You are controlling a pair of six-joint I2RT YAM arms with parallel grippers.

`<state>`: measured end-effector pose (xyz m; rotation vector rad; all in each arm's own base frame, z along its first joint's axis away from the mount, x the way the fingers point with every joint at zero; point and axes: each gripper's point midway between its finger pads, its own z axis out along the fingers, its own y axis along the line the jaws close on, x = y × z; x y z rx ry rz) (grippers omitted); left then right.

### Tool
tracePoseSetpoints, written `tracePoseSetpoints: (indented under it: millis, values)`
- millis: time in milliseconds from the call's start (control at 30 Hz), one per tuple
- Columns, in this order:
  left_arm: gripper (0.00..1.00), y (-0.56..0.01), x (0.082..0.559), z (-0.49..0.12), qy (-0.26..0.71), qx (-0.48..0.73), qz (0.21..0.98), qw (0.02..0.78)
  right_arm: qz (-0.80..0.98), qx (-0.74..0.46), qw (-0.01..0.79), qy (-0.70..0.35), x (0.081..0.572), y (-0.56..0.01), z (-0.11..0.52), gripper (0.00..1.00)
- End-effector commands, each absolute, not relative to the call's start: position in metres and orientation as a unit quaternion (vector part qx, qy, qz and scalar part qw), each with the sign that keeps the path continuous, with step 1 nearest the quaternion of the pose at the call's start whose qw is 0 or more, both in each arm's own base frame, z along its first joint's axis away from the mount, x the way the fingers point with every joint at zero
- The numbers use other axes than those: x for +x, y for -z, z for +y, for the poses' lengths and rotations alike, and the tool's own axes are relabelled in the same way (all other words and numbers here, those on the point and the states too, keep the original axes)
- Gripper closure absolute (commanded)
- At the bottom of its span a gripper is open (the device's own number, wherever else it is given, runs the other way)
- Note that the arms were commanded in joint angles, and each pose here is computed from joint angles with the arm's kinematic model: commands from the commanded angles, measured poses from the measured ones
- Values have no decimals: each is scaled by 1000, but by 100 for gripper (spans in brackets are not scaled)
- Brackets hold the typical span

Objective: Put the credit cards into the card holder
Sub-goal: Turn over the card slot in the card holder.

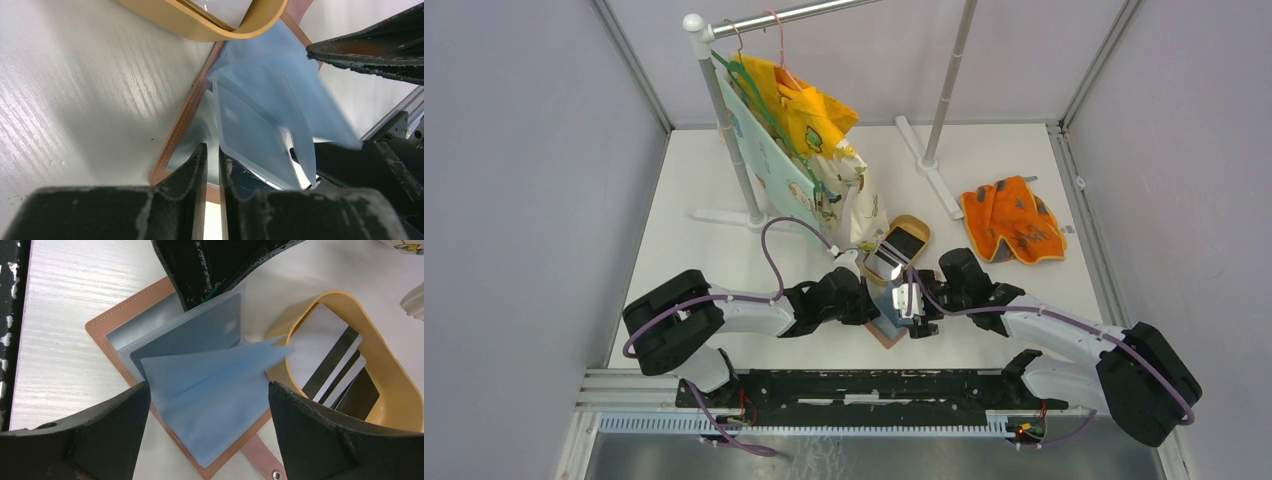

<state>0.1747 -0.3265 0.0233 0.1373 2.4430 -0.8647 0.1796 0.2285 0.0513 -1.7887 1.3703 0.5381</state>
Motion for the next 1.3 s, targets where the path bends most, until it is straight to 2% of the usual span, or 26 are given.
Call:
tracePoseSetpoints:
  millis: [0, 700, 967, 1267]
  values:
    - [80, -37, 180, -334, 338, 62, 893, 292, 550, -693, 422, -197, 193, -61, 233, 8]
    - [76, -68, 173, -297, 312, 55, 892, 324, 607, -653, 424, -163, 213, -64, 226, 9]
    - [74, -110, 162, -319, 395, 76, 850, 340, 617, -640, 426, -166, 218, -72, 222, 8]
    - [78, -59, 169, -364, 369, 111, 875, 293, 624, -596, 436, -255, 218, -97, 215, 7]
